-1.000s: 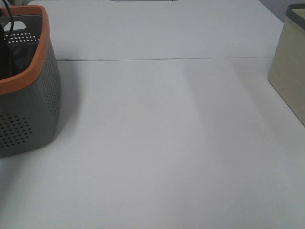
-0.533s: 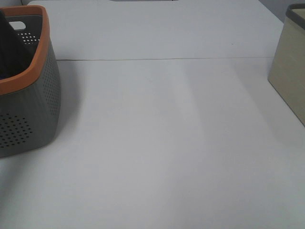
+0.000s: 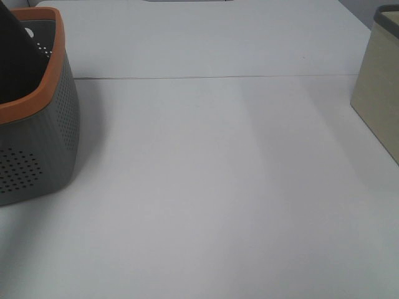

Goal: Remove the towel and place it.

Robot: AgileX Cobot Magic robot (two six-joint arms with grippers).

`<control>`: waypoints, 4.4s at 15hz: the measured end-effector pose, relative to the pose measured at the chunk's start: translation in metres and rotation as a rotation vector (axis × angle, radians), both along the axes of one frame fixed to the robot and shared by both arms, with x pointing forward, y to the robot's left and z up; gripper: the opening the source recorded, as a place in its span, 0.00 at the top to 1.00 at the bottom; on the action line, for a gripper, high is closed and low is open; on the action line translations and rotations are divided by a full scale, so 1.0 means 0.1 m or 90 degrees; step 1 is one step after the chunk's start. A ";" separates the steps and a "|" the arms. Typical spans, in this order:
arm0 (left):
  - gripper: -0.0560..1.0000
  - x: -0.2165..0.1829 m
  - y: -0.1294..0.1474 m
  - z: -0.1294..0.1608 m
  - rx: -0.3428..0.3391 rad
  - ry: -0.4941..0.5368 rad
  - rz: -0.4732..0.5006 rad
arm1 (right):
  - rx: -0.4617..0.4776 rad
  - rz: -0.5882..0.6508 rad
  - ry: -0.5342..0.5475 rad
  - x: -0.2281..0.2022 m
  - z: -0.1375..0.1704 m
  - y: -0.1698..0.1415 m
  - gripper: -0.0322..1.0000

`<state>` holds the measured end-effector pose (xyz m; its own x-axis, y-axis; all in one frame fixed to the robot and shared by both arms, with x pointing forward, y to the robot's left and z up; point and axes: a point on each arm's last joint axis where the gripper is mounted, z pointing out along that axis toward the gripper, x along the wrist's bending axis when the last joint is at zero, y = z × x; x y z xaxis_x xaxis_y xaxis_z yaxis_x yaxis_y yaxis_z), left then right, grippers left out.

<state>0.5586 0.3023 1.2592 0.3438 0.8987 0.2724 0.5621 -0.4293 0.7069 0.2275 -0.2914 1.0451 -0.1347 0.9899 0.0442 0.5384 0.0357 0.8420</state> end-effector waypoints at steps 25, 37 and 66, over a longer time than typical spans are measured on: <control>0.95 -0.79 -1.99 0.47 0.195 -0.390 -0.669 | 0.246 0.451 -0.033 1.69 0.62 0.72 0.05; 0.95 -0.62 -2.43 0.24 0.148 -0.394 -0.704 | 0.260 0.521 -0.102 2.17 0.39 0.80 0.08; 0.95 -0.57 -2.48 0.21 0.135 -0.397 -0.700 | 0.086 0.518 -0.110 2.24 0.17 1.19 0.18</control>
<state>0.5018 0.0541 1.2798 0.6374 0.1438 0.7570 -0.5579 -0.5915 0.5821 0.4512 -0.1727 1.0623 -0.8196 0.5688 0.0688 0.2515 0.2492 0.9352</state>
